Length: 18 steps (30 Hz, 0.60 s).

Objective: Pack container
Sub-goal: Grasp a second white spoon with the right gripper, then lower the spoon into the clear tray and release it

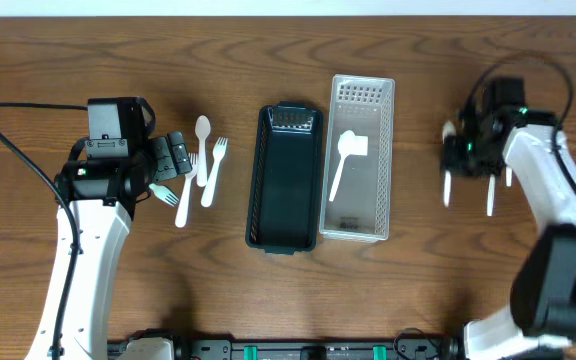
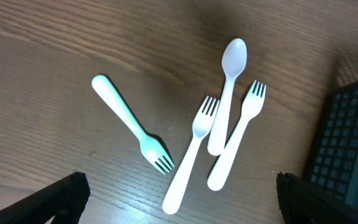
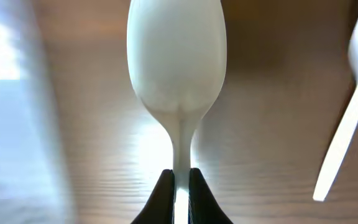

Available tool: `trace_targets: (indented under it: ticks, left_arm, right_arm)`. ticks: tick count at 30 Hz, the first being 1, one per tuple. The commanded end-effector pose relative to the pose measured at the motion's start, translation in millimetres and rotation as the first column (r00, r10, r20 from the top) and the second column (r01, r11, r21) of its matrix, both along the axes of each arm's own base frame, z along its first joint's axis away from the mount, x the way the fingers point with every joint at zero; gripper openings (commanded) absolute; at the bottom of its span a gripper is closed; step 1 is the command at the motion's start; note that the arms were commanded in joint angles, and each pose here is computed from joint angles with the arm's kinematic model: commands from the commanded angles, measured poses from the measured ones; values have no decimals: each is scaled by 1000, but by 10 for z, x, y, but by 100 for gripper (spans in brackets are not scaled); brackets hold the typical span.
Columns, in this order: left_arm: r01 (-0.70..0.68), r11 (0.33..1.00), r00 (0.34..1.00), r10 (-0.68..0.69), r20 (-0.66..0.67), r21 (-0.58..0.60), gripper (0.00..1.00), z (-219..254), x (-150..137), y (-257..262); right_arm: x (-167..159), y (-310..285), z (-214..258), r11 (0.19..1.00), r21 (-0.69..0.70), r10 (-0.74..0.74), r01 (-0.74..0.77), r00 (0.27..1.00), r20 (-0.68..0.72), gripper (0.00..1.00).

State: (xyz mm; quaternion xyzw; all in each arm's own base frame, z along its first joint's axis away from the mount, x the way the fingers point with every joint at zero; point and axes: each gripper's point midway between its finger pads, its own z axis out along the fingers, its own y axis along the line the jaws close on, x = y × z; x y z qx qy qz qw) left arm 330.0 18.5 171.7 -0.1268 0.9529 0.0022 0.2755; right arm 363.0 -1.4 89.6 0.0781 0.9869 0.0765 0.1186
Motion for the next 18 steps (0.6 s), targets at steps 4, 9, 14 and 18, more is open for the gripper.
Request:
trace_targets:
  ticks: [4,9,14,18]
  left_arm:
    - [1,1000,1000,-1,12,9,98,60,31,24]
    - [1,1000,1000,-1,12,9,98,60,31,24]
    - [1,1000,1000,-1,12,9,98,60,31,24]
    - [1,1000,1000,-1,12,9,98,60,31,24]
  right_arm:
    - [226,894,903,983,166,29,-75,964,263,1]
    - [178,1414,579,972,204,76,-115,979,191,1]
    - [67,1838,-19,964,188,178,-186,982,60,1]
    - [181,1866,-39,965,199,159,-173,984,86,31]
